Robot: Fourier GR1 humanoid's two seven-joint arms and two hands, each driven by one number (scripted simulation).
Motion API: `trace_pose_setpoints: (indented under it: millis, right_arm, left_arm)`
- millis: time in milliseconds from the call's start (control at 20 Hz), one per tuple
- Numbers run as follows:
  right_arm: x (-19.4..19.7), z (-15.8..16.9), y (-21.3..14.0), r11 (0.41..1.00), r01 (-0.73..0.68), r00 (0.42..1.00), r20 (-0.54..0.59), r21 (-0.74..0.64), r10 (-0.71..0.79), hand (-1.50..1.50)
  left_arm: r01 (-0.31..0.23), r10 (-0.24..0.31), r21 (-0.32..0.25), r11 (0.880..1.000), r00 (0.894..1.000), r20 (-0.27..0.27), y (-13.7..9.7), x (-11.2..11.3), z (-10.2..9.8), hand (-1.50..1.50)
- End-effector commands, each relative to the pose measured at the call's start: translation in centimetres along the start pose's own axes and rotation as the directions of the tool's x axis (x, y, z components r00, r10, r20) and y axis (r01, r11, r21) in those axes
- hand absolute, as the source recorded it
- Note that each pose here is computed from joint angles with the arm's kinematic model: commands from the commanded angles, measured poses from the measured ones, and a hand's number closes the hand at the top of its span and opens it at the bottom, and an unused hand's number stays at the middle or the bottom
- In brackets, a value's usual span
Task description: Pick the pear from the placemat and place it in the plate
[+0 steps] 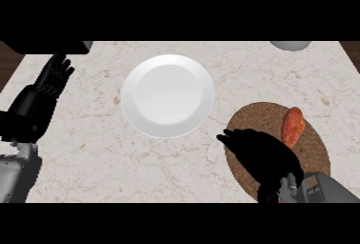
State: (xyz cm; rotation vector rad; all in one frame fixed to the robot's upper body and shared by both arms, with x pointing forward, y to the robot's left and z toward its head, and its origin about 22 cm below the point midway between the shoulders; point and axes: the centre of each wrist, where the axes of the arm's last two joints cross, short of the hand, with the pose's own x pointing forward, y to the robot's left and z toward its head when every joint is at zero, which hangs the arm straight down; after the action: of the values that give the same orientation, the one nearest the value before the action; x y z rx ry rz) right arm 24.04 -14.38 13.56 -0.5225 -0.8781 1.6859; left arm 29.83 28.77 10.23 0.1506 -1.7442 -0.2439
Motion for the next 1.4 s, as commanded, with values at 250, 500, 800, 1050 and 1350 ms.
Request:
trace_pose_setpoints:
  millis: [250, 500, 800, 1050, 1350]
  right_arm:
    - [-0.5, -1.5, 1.0, 0.986, -0.152, 0.964, -0.209, 0.074, 0.164, -1.5]
    - [-1.3, -3.6, 1.1, 0.977, -0.165, 0.94, -0.278, 0.132, 0.196, -1.5]
    - [-2.7, -4.5, 4.7, 0.978, -0.145, 0.94, -0.287, 0.15, 0.184, -1.5]
    - [-4.1, -3.8, 4.3, 0.969, -0.138, 0.935, -0.295, 0.203, 0.195, -1.5]
    - [-5.6, -6.1, 6.5, 0.962, -0.129, 0.921, -0.331, 0.239, 0.205, -1.5]
  left_arm:
    - [-0.002, 0.002, 0.008, 1.0, 1.0, 0.001, -0.4, 0.5, -1.5, 0.0]
    - [-0.008, 0.008, -0.001, 1.0, 1.0, 0.006, 0.7, -0.3, 0.8, 0.0]
    - [-0.017, 0.017, -0.006, 1.0, 1.0, -0.007, -1.0, -0.6, 0.1, 0.0]
    - [-0.017, 0.017, 0.004, 1.0, 1.0, 0.003, -0.8, 1.3, 0.7, 0.0]
    - [-0.004, 0.004, -0.019, 1.0, 1.0, 0.013, -1.2, 0.4, 1.1, 0.0]
